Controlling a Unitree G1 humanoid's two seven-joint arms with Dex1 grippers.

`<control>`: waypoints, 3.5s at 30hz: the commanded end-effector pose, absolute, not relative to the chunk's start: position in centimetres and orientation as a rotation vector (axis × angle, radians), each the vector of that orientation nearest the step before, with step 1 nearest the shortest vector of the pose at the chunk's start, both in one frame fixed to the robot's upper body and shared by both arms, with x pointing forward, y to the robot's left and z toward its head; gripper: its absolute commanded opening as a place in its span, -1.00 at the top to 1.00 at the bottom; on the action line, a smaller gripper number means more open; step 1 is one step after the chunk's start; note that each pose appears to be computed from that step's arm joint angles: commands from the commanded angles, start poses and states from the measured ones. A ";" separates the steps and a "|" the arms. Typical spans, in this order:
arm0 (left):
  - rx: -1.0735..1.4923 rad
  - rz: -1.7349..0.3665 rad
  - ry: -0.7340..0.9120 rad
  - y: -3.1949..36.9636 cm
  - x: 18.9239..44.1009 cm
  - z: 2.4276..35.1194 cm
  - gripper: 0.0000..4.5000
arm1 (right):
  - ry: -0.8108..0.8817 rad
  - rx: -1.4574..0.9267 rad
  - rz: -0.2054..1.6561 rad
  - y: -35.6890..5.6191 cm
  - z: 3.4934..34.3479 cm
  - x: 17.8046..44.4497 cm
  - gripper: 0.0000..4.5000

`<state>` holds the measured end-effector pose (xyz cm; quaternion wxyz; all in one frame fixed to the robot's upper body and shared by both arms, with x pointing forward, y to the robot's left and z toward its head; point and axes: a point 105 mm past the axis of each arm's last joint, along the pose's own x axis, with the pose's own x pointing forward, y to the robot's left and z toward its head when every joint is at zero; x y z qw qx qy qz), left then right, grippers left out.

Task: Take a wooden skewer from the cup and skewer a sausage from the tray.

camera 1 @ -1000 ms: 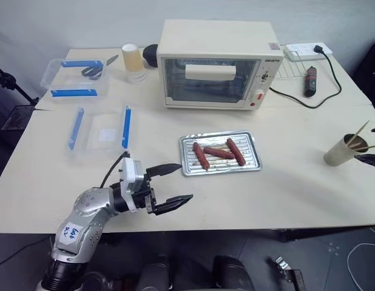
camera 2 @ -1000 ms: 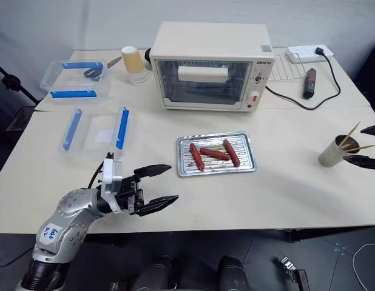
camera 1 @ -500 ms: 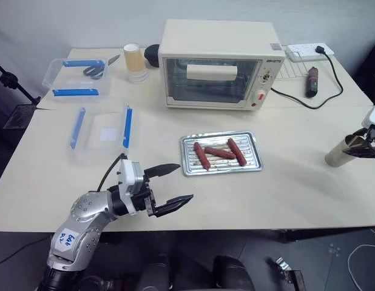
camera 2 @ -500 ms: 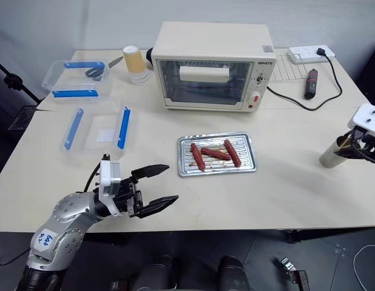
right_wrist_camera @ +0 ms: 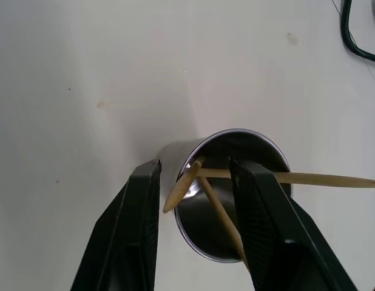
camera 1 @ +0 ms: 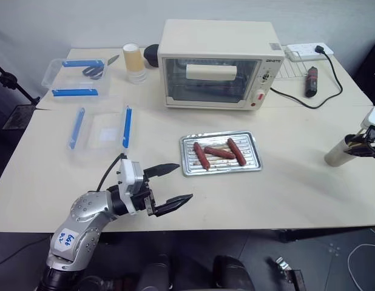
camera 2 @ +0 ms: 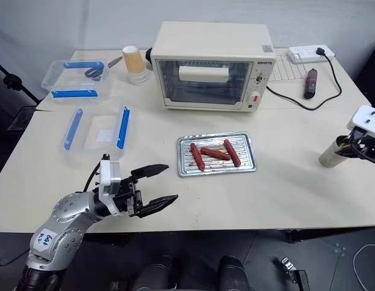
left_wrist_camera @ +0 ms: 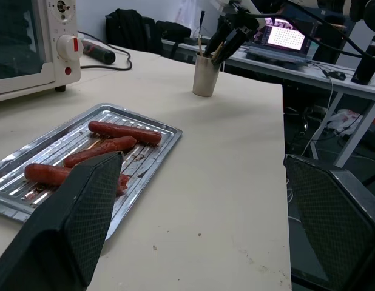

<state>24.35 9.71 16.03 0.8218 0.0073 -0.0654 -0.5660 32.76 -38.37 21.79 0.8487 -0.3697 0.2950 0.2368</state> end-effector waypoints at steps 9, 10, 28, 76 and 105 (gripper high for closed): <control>0.035 -1.215 -0.167 9.7 23.9 16.8 -1.00 | 0.588 -0.772 0.482 -38.5 24.1 32.2 0.36; 0.035 -1.215 -0.166 9.7 23.9 16.7 -1.00 | 0.588 -0.767 0.484 -38.4 24.2 32.2 0.46; 0.035 -1.231 -0.159 9.4 23.9 16.5 -1.00 | 0.610 -0.760 0.468 -39.0 25.0 31.3 0.46; -0.113 -1.316 -0.379 7.1 26.4 21.5 -1.00 | 0.116 0.099 1.452 -17.1 30.0 26.6 1.00; -0.191 -1.340 -0.441 4.3 26.2 22.8 0.95 | 0.136 0.249 1.517 -11.9 26.4 26.0 1.00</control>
